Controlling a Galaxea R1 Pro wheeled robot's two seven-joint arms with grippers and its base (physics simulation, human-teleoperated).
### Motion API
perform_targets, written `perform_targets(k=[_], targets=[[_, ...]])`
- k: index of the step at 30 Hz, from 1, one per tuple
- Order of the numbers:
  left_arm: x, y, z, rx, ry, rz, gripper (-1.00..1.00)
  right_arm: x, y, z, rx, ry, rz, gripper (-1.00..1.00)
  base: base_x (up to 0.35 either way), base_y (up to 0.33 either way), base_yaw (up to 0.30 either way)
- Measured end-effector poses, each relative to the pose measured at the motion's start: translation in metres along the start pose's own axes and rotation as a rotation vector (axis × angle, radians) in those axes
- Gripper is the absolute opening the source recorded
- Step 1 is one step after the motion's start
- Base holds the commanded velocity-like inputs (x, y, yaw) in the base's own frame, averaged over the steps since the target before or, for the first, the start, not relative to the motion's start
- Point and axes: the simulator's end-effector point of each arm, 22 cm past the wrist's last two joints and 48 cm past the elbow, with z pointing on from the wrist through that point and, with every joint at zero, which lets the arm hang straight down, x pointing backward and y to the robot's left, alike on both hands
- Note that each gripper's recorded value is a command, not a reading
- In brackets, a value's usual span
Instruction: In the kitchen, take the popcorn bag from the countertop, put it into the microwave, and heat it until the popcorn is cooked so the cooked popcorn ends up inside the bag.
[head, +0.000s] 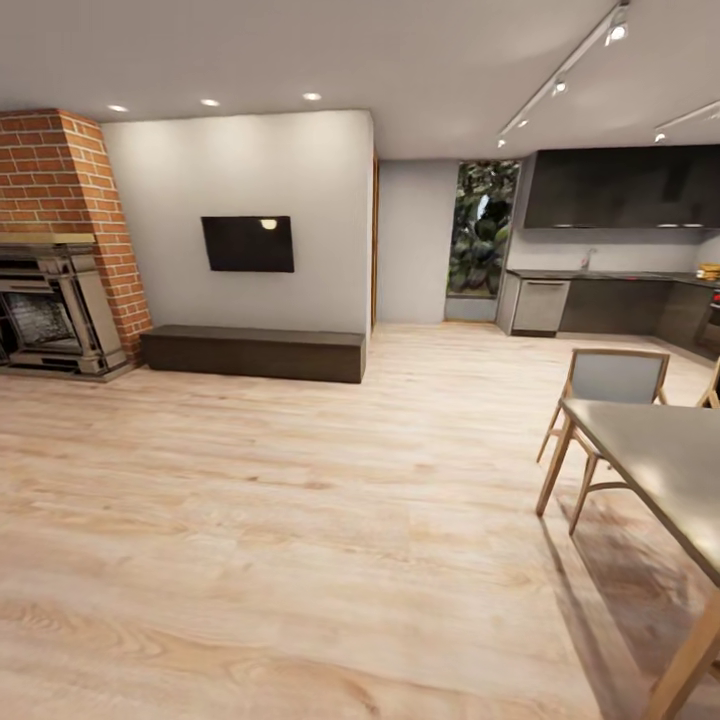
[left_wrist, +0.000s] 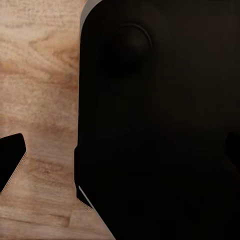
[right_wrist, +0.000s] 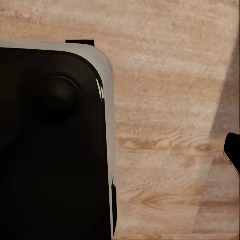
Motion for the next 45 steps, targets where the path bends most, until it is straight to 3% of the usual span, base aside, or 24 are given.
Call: perform_targets(k=[45], targets=[[-0.0002,0.0000,0.0000,0.000,-0.001,-0.001,1.00,-0.0007,0.0000,0.0001,0.000,-0.001,0.001,1.00,0.340,0.000,0.000]])
